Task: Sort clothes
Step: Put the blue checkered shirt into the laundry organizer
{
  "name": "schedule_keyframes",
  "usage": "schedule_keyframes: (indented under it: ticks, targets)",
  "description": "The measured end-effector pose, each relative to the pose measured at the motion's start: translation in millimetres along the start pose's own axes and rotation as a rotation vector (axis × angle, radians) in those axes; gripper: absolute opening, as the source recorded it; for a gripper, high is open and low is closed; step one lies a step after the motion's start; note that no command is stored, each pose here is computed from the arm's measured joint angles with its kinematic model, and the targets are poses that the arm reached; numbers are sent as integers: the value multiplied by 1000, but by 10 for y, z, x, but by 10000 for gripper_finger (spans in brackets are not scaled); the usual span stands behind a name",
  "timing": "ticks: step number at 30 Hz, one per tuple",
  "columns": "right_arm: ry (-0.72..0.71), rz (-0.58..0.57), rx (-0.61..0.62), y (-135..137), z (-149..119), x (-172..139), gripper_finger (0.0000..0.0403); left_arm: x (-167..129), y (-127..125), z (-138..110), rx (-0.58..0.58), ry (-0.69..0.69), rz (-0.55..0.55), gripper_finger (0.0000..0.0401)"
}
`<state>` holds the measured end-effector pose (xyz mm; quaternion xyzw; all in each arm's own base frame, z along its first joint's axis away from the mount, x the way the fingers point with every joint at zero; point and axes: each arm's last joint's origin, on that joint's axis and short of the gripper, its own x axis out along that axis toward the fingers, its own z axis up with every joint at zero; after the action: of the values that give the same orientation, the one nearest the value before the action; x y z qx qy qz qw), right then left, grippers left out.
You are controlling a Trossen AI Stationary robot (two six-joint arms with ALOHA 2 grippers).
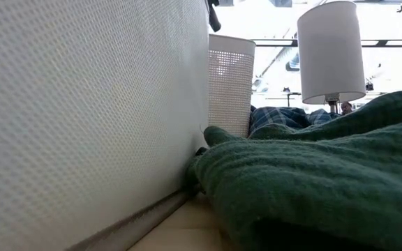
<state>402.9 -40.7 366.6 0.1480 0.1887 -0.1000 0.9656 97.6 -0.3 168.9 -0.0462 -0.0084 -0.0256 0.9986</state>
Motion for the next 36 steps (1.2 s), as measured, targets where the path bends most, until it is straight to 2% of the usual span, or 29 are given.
schedule_keyframes:
  ticks: [8, 36]
  targets:
    - [11, 42, 23, 19, -4, 0, 321, 0, 0, 1, 0, 0, 0, 1]
    - [19, 78, 15, 70, -17, -2, 321, 0, 0, 0, 0, 0, 0, 1]
